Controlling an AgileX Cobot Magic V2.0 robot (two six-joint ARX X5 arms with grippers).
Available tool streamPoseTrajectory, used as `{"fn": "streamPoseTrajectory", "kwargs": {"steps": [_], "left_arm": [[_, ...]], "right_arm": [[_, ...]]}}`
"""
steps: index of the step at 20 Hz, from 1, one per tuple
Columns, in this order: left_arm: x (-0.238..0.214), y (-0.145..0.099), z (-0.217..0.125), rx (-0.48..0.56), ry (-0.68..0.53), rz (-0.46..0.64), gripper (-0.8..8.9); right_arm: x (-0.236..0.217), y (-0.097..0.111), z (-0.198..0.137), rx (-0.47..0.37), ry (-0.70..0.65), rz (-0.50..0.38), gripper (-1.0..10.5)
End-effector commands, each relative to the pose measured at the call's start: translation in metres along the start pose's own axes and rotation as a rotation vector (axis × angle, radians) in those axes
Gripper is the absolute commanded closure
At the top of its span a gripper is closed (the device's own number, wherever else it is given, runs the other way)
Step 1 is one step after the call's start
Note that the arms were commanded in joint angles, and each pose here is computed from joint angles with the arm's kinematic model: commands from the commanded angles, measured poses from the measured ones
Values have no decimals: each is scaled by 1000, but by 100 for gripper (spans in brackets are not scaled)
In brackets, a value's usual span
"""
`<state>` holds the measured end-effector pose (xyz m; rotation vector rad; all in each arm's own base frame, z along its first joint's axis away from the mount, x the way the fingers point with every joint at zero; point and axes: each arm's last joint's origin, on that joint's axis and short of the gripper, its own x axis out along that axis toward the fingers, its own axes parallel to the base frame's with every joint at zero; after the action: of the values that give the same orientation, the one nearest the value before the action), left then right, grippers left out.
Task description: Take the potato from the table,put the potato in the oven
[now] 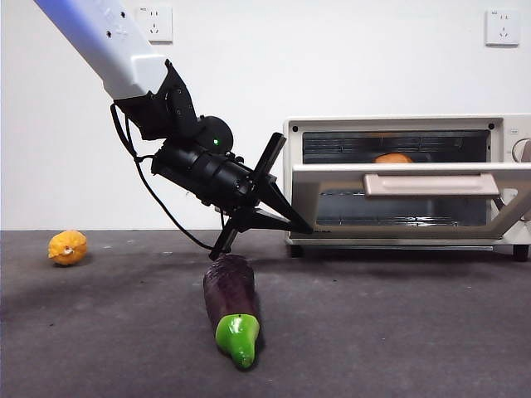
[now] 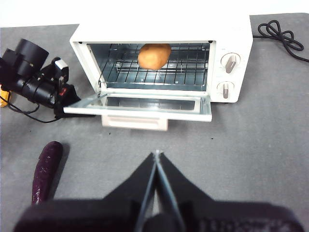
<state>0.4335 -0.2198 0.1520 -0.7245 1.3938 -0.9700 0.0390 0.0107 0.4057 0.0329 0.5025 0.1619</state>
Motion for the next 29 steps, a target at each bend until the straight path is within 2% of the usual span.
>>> {"fn": "streamPoseTrajectory", "kwargs": {"steps": [1,8,13,16,19,22,25,27,29], "left_arm": [[4,-5,3,10,-2,-48,822],[2,-14,14,3,-69,-105,822],[-4,-15,17,0,-85,-108,822],[-8,-16,17,0,-87,-113,822],[-15,-25,16,28,-54,-165,821],[-34,-52,8,125,-50,-185,821],[-67,-99,-13,295,-74,-179,821],[-92,-132,-32,418,-115,-137,821],[-120,-165,-61,554,-170,-43,821]], "right_arm": [[-1,0,0,-2,-10,0,949],[-1,0,0,-2,-10,0,949],[-1,0,0,-2,-10,0,949],[-1,0,0,-2,-10,0,949],[-1,0,0,-2,-10,0,949],[-1,0,0,-3,-3,-1,946],[-1,-1,-4,-10,37,-8,946],[-1,-2,-9,-16,93,-19,946],[-2,-3,-15,-27,155,-32,946]]}}
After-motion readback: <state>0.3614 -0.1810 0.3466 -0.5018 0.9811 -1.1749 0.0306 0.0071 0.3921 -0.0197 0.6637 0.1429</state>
